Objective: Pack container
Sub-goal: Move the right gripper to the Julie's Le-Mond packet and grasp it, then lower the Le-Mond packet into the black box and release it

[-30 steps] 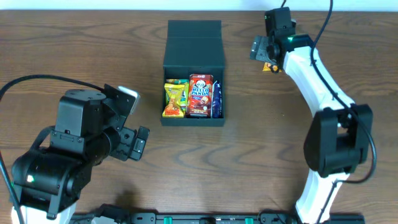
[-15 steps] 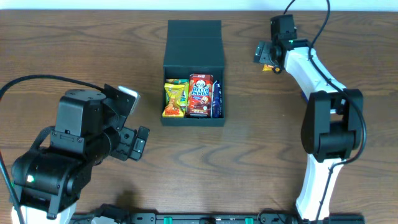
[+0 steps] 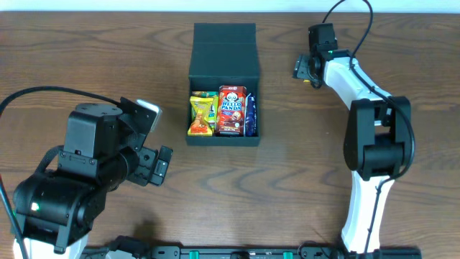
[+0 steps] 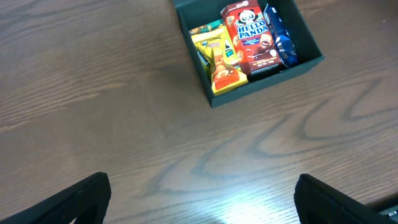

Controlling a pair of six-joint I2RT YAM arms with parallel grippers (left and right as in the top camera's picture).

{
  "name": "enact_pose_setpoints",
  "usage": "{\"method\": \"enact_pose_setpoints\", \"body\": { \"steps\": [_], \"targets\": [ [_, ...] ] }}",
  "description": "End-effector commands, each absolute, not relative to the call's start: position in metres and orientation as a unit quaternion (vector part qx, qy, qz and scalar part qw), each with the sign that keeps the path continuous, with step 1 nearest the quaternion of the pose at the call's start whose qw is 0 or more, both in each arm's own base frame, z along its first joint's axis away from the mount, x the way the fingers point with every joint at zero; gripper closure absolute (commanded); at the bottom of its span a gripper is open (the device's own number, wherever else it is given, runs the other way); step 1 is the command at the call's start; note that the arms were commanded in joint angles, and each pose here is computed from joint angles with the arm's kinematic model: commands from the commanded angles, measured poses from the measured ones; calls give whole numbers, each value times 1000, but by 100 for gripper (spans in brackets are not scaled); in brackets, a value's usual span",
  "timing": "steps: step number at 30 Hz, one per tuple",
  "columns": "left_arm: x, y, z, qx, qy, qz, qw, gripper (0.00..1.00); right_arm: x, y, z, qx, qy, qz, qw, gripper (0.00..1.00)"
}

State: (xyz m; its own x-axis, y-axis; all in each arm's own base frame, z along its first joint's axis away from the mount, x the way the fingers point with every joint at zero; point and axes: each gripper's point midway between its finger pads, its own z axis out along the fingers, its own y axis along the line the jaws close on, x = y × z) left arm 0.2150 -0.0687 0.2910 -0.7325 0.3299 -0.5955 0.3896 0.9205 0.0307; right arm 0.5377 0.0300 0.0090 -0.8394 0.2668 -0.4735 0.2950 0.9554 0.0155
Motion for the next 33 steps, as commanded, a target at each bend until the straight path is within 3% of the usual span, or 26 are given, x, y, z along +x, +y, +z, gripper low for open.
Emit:
{"method": "enact_pose_setpoints", "body": {
  "steps": [1, 8, 15, 22, 33],
  "targets": [
    [214, -69, 290, 199, 929, -50, 308, 5, 542, 28, 7, 147, 957, -31, 248, 27],
    [214, -69, 290, 198, 929, -50, 308, 5, 546, 29, 9, 147, 955, -29, 256, 48],
    [214, -69, 290, 199, 929, -50, 308, 5, 546, 29, 9, 146, 956, -27, 254, 59],
    [214, -69, 290, 199, 929, -50, 308, 5, 538, 35, 11, 141, 963, -14, 230, 77],
    [214, -69, 290, 199, 929, -50, 308, 5, 563, 77, 100, 106, 961, 37, 254, 81]
  ]
}}
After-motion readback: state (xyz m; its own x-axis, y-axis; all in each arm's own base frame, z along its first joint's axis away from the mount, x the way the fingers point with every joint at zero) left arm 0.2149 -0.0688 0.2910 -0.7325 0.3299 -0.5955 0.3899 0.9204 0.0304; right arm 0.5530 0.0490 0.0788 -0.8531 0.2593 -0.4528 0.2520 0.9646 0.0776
